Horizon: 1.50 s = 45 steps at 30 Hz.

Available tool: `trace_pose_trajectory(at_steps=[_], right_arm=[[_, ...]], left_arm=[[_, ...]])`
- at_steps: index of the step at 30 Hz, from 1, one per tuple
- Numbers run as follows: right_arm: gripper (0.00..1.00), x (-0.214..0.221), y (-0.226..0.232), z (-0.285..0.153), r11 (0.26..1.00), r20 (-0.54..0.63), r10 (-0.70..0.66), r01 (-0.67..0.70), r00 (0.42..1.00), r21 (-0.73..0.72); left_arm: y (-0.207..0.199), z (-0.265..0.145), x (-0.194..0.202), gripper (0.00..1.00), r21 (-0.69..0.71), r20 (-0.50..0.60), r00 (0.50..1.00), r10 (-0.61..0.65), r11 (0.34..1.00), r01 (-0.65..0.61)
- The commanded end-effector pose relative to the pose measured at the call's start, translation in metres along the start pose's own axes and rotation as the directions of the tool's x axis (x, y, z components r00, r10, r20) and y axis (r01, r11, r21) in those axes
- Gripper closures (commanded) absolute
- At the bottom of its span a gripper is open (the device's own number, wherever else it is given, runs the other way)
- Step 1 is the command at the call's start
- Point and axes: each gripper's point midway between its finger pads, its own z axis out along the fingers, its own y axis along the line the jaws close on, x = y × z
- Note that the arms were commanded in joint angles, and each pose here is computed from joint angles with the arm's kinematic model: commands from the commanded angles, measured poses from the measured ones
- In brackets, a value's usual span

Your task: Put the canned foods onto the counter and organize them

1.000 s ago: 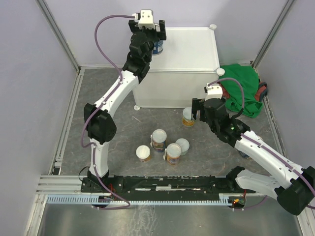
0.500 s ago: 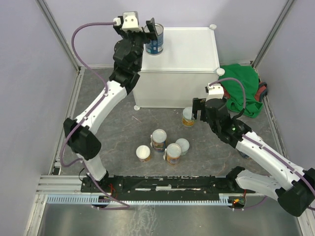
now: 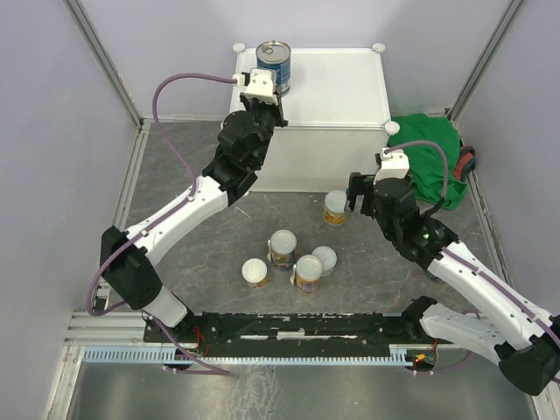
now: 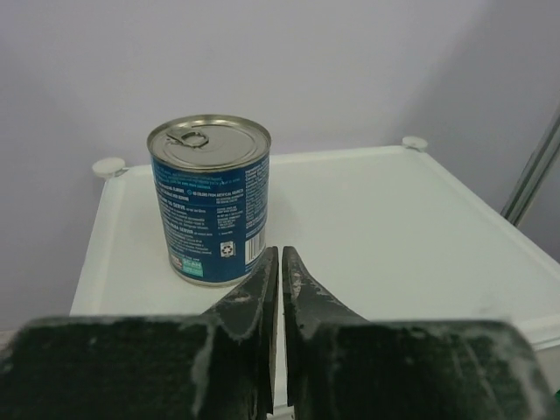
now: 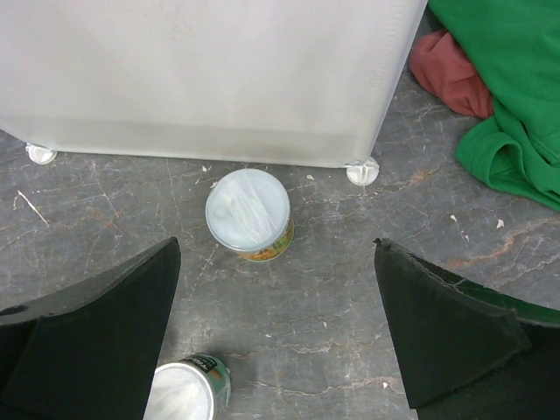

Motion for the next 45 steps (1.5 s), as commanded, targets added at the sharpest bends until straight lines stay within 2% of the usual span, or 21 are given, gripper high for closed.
trace_pose_trajectory(at_steps=[1, 8, 20, 26, 35, 45], right_arm=[[0.00, -0.020, -0.002, -0.009, 0.999, 0.064, 0.049, -0.049, 0.997, 0.003], [0.00, -0.019, -0.004, -0.009, 0.999, 0.061, 0.037, -0.038, 0.997, 0.013], [0.01, -0.022, -0.002, -0.004, 1.000, 0.059, 0.002, -0.003, 0.998, 0.017], [0.01, -0.022, 0.001, 0.000, 1.000, 0.057, -0.007, 0.006, 0.998, 0.014], [0.01, -0.023, 0.003, 0.001, 1.000, 0.057, -0.008, 0.008, 0.998, 0.006], [0.01, -0.021, 0.002, 0.001, 1.000, 0.053, -0.008, 0.007, 0.999, 0.011]], left_arm=[[0.001, 0.015, 0.010, 0.90, -0.022, -0.022, 1.000, 0.018, 1.000, -0.019], [0.001, 0.049, 0.027, 0.93, -0.011, -0.070, 0.997, -0.021, 1.000, 0.020], [0.020, 0.093, 0.043, 0.93, -0.040, -0.076, 0.994, -0.081, 0.996, 0.078], [0.019, 0.098, 0.052, 0.93, -0.032, -0.086, 0.992, -0.092, 0.995, 0.090], [0.047, 0.107, 0.054, 0.93, -0.058, -0.080, 0.988, -0.131, 0.990, 0.127], [0.060, 0.118, 0.051, 0.93, -0.032, -0.068, 0.986, -0.150, 0.988, 0.148]])
